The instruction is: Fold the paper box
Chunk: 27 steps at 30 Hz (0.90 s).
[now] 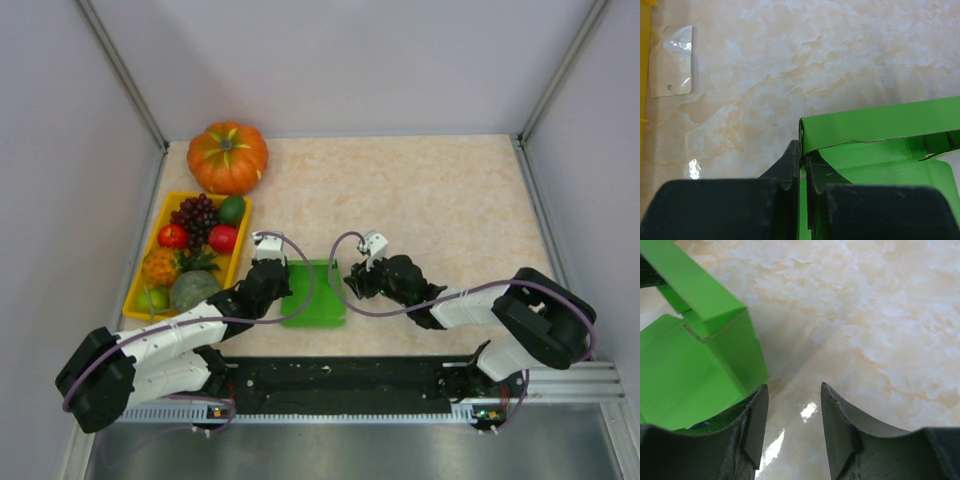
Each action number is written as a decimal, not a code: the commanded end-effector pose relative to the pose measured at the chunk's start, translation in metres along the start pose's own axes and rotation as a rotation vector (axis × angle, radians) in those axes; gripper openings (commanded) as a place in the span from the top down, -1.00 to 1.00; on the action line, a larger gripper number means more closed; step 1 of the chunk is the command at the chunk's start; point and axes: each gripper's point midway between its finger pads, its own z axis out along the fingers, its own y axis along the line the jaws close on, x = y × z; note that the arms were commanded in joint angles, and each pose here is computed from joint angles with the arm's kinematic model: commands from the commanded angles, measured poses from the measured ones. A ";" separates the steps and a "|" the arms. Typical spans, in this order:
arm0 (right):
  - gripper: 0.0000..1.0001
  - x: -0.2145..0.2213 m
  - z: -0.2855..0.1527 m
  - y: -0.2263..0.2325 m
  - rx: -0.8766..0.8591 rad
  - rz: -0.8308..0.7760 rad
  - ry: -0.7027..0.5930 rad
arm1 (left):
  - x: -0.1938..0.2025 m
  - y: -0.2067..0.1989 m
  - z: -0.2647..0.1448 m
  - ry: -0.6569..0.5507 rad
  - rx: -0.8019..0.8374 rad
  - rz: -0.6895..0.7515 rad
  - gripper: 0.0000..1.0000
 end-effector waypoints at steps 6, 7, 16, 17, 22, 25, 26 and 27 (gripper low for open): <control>-0.02 -0.029 -0.021 0.035 -0.215 -0.044 -0.069 | -0.018 -0.009 0.000 -0.044 0.026 -0.013 1.00; -0.03 -0.030 -0.024 0.037 -0.230 -0.042 -0.074 | -0.018 -0.009 0.000 -0.044 0.024 -0.013 1.00; 0.07 -0.048 0.002 0.042 -0.215 -0.086 -0.063 | -0.021 -0.011 0.001 -0.044 0.020 -0.016 1.00; 0.09 -0.050 0.004 0.043 -0.213 -0.094 -0.066 | -0.022 -0.011 0.000 -0.047 0.021 -0.019 1.00; 0.27 -0.053 0.015 0.037 -0.130 -0.088 -0.087 | -0.024 -0.013 -0.001 -0.052 0.019 -0.027 1.00; 0.45 -0.051 0.025 0.032 -0.052 -0.079 -0.073 | -0.025 -0.013 -0.001 -0.055 0.006 -0.034 1.00; 0.48 -0.050 0.027 0.040 -0.052 -0.100 -0.066 | -0.023 -0.015 -0.002 -0.053 0.008 -0.031 1.00; 0.51 -0.057 0.032 0.034 0.012 -0.110 -0.078 | -0.023 -0.015 -0.002 -0.054 -0.001 -0.036 1.00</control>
